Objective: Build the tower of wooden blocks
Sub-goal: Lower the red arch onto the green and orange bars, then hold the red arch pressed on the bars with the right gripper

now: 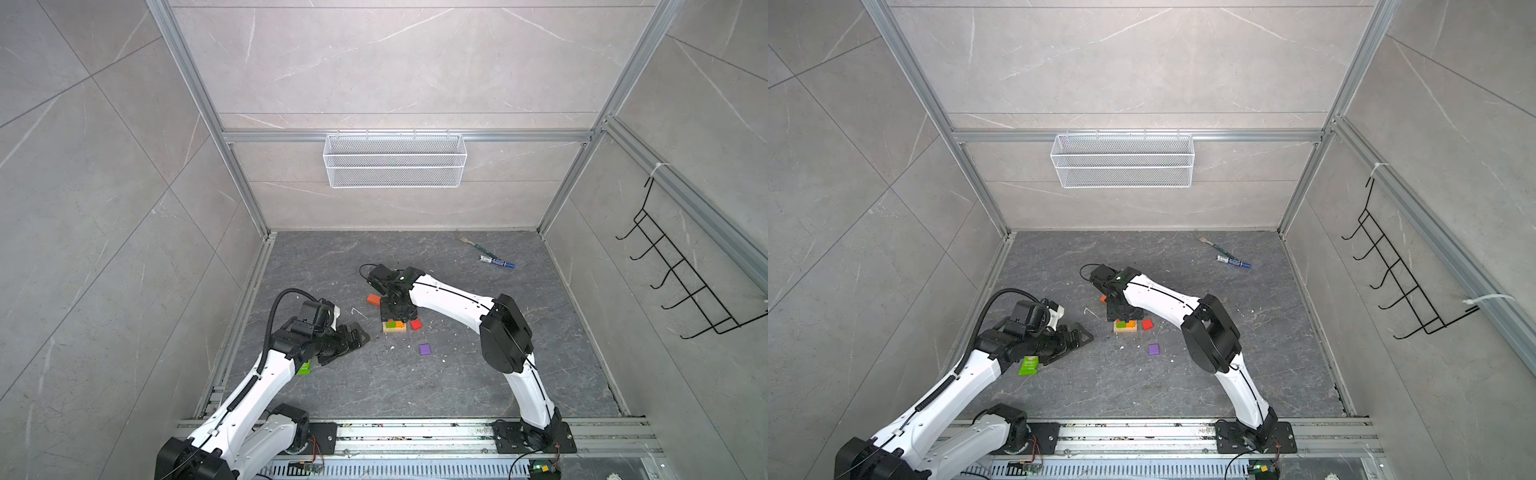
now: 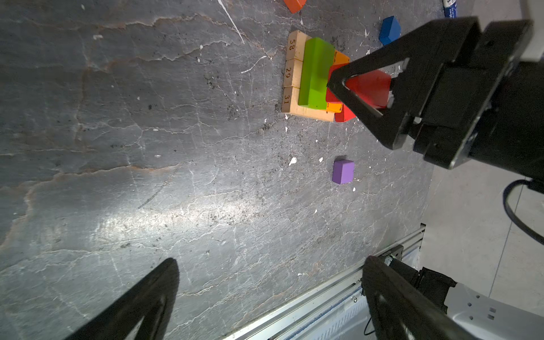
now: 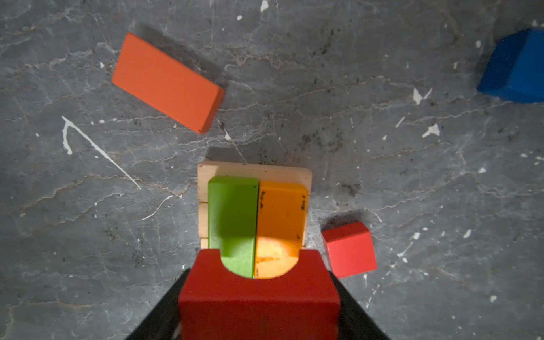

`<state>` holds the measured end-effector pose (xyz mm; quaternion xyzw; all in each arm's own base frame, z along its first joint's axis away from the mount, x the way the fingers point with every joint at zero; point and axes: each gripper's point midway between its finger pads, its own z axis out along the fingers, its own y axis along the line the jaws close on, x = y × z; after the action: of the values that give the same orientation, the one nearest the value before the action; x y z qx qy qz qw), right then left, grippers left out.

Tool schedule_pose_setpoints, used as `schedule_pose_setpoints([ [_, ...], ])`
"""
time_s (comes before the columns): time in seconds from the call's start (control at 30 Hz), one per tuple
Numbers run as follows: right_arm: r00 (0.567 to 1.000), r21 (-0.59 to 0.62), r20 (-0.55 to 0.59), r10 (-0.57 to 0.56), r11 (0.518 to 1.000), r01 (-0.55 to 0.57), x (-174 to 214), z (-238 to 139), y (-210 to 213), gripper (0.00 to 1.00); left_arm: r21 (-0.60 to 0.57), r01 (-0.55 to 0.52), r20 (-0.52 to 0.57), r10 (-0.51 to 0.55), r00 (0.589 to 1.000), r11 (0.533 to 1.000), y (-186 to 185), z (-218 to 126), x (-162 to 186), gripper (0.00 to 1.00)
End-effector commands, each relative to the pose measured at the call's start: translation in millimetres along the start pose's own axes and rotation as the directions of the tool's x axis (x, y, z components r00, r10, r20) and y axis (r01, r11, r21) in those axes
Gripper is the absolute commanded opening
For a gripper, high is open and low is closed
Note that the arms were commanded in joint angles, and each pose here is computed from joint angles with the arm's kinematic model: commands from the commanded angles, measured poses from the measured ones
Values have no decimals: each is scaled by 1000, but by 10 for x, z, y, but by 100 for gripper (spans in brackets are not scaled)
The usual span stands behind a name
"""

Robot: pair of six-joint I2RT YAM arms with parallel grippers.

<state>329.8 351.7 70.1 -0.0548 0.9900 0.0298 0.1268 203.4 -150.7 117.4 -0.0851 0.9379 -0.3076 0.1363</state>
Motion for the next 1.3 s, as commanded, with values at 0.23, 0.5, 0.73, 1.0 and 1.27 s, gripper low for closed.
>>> schedule_pose_setpoints([
  [0.23,1000,15,6,25,1000,-25,-74,76,19,21,27,-29,14,29,999,999,-87,-73,-34,99],
  [0.5,1000,19,1,31,999,-31,-79,130,7,21,29,-30,14,29,999,999,-87,-76,-28,99],
  [0.73,999,10,4,38,999,-38,-100,140,18,21,31,-30,14,30,999,999,-91,-79,-28,99],
  [1.0,999,7,2,41,999,-41,-113,152,13,22,31,-30,14,29,999,999,-91,-77,-29,99],
  [1.27,999,10,-1,38,999,-38,-128,193,17,24,30,-30,15,30,999,999,-90,-78,-30,99],
])
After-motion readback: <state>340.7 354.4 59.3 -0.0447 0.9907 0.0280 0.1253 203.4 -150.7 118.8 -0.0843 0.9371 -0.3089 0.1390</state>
